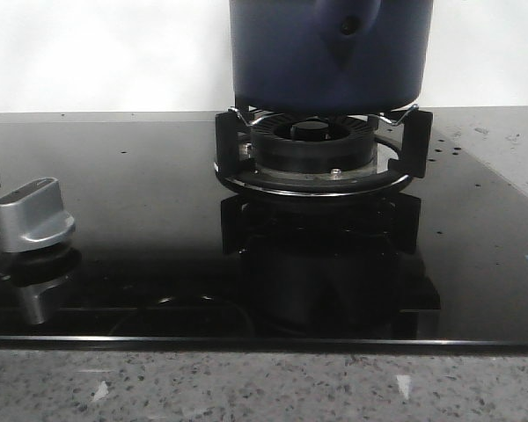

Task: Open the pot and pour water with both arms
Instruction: 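Tilt the bowl over the open pot to pour water in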

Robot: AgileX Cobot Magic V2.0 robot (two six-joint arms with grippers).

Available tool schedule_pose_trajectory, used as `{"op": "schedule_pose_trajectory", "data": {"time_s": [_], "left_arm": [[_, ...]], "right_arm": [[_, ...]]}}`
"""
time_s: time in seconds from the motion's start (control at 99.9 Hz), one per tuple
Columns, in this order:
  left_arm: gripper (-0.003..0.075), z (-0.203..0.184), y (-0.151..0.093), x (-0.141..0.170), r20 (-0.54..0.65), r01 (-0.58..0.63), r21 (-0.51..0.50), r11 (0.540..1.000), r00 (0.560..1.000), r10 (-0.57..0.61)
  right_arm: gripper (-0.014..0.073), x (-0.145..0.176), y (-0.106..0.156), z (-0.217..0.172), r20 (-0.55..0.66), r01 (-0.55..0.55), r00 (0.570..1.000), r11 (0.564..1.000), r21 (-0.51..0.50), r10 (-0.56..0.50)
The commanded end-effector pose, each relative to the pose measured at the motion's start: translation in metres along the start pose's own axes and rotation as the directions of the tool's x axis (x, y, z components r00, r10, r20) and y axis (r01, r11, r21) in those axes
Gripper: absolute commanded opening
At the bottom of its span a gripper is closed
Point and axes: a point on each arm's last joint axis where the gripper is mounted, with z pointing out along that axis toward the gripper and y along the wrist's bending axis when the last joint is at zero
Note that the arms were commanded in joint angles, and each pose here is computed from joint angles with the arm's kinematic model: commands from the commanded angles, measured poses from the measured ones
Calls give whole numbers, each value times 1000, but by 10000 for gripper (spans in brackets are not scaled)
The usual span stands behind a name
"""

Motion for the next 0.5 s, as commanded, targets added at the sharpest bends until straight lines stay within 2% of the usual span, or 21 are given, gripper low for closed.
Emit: {"op": "schedule_pose_trajectory", "data": {"time_s": [0.0, 0.491], "left_arm": [[316, -12, -17, -30, 122, -14, 17, 1000, 993, 11], [316, -12, -17, -30, 122, -14, 17, 1000, 993, 11]], "right_arm": [[-46, -17, -23, -24, 145, 7, 989, 998, 69, -17], [-46, -16, -26, -24, 129, 27, 991, 993, 112, -42]]}}
